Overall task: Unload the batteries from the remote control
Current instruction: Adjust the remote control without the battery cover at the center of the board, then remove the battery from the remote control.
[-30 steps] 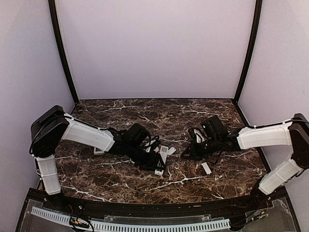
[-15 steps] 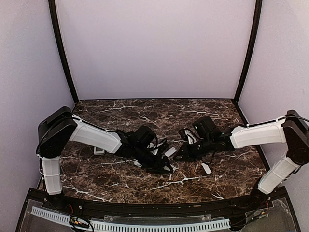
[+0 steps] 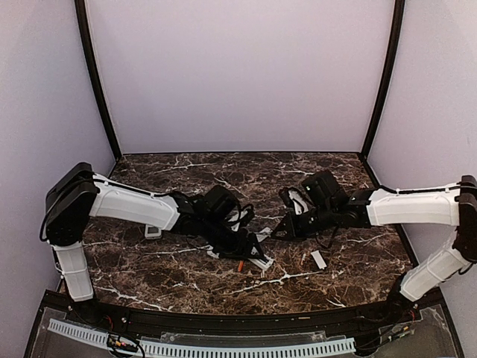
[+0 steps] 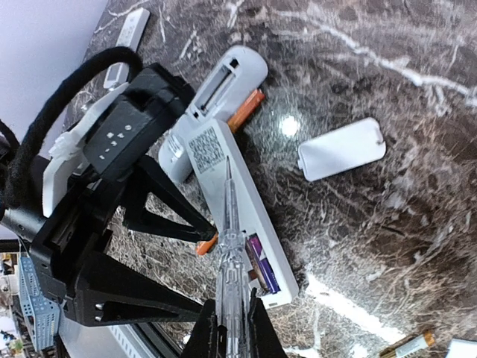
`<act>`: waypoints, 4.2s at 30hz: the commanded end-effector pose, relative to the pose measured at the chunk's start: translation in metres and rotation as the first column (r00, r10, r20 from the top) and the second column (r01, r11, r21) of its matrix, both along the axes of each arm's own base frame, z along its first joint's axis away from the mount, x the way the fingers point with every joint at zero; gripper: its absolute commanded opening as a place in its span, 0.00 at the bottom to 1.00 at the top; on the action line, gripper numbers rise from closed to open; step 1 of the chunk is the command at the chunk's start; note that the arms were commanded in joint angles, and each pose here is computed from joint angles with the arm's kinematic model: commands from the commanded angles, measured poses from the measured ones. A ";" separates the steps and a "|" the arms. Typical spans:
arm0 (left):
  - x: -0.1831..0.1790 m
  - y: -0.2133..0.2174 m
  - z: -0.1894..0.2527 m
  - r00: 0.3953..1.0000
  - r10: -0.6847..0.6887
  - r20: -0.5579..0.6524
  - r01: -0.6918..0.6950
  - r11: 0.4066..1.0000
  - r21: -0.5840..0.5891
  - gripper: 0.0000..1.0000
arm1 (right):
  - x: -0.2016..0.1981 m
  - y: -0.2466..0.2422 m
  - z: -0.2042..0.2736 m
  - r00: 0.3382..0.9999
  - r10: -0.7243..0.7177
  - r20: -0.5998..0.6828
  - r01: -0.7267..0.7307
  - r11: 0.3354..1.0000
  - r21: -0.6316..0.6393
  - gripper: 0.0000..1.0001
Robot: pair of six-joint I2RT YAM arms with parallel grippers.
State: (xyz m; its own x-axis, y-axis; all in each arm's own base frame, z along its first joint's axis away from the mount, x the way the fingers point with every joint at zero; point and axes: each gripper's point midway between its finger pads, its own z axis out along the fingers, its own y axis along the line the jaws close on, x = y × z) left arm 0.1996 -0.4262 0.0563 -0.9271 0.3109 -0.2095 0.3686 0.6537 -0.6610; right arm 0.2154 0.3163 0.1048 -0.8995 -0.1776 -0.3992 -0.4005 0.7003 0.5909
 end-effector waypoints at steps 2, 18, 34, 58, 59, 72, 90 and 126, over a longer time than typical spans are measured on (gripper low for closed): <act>0.011 0.031 0.037 0.989 0.077 0.122 -0.083 0.996 0.039 0.73 | 0.022 -0.015 0.036 0.989 -0.042 0.141 0.047 0.999 -0.027 0.00; 0.070 0.061 0.080 0.957 -0.035 0.289 0.000 0.993 0.121 0.73 | -0.022 -0.051 0.035 0.994 0.029 0.106 -0.022 0.998 -0.067 0.00; 0.091 0.058 0.020 0.958 -0.116 0.262 0.050 0.968 0.245 0.64 | -0.031 -0.039 0.002 0.989 0.138 0.053 -0.127 0.977 -0.173 0.00; 0.077 0.059 -0.005 0.974 -0.142 0.176 0.095 0.963 0.252 0.50 | -0.044 -0.039 0.011 0.982 0.183 0.040 -0.172 0.966 -0.194 0.00; 0.076 0.058 -0.004 0.974 -0.145 0.174 0.099 0.964 0.245 0.50 | -0.045 -0.039 0.011 0.982 0.183 0.037 -0.172 0.966 -0.193 0.00; 0.071 0.051 -0.004 0.973 -0.170 0.154 0.136 0.968 0.210 0.49 | -0.050 -0.039 -0.004 0.982 0.189 -0.004 -0.186 0.960 -0.211 0.00; 0.069 0.046 -0.016 0.975 -0.180 0.129 0.153 0.969 0.192 0.46 | -0.045 -0.045 -0.009 0.984 0.175 -0.024 -0.174 0.942 -0.288 0.00; 0.050 0.030 -0.035 0.982 -0.187 0.029 0.181 0.973 0.145 0.35 | -0.053 -0.026 -0.042 0.974 0.042 -0.223 -0.074 0.988 -0.137 0.00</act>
